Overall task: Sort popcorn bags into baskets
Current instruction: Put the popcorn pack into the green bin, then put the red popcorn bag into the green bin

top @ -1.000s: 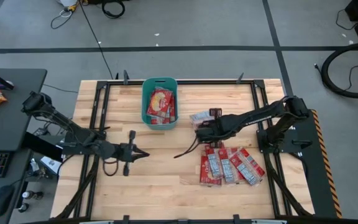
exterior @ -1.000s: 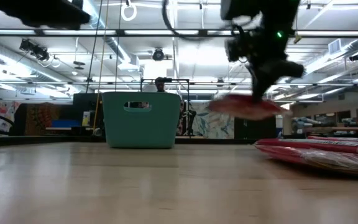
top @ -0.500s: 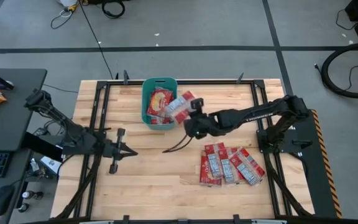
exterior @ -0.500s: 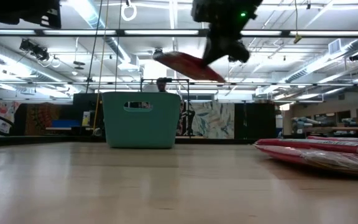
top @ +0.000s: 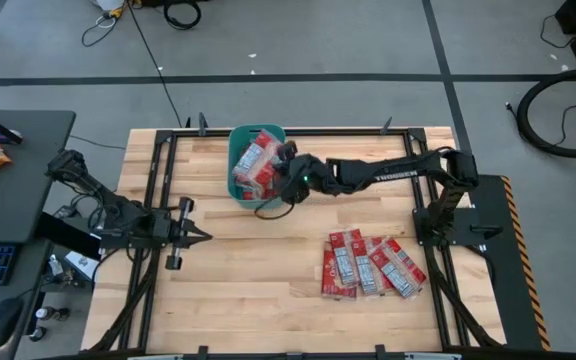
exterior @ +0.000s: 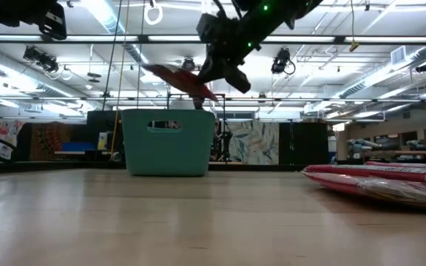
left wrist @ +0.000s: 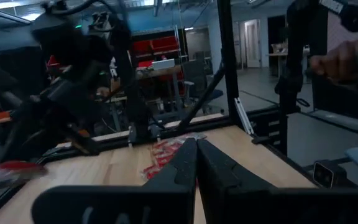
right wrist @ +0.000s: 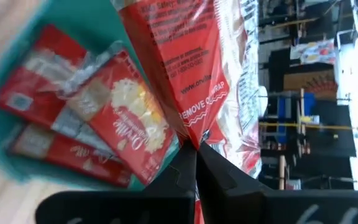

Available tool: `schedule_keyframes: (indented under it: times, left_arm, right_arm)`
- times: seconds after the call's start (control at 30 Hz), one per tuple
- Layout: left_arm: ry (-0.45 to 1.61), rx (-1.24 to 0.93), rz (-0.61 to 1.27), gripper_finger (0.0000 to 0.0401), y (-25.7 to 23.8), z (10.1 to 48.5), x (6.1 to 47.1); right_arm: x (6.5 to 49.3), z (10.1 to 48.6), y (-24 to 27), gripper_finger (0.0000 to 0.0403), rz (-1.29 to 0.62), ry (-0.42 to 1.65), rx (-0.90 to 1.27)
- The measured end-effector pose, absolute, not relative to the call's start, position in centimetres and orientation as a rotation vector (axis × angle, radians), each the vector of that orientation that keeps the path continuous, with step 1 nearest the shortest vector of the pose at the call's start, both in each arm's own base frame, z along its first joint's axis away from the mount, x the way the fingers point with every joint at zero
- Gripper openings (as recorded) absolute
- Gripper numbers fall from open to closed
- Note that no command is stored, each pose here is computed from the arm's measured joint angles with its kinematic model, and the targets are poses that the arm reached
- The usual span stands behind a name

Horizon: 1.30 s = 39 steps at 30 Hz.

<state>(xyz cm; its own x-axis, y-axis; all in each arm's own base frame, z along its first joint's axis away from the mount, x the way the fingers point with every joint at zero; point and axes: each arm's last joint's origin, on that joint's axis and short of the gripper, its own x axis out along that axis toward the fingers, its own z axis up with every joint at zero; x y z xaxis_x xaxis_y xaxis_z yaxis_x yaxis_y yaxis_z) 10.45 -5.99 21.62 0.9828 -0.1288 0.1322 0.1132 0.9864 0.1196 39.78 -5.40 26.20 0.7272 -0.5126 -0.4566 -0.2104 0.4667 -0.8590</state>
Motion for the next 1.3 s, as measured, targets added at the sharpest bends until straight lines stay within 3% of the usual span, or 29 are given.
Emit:
schedule_keyframes:
  times: [0.57, 0.9, 1.07, 1.3]
  left_arm:
    - [-0.156, 0.101, -0.113, 0.0013, -6.0, 21.8, 10.4]
    - [-0.156, 0.081, -0.106, 0.0013, -5.9, 21.8, 10.4]
    - [-0.155, 0.081, -0.098, 0.0013, -5.9, 21.8, 10.4]
    - [-0.156, 0.095, -0.098, 0.0013, -5.9, 21.8, 10.4]
  right_arm:
    - [41.8, 19.9, -11.5, 0.0023, -0.042, 0.882, -1.391]
    - [41.7, 20.4, -12.2, 0.0091, -0.111, 0.879, -1.384]
    - [41.5, 22.4, -10.9, 0.0117, -0.305, 0.823, -1.182]
    - [39.4, 24.3, -7.5, 0.0119, -0.478, 0.899, -0.844]
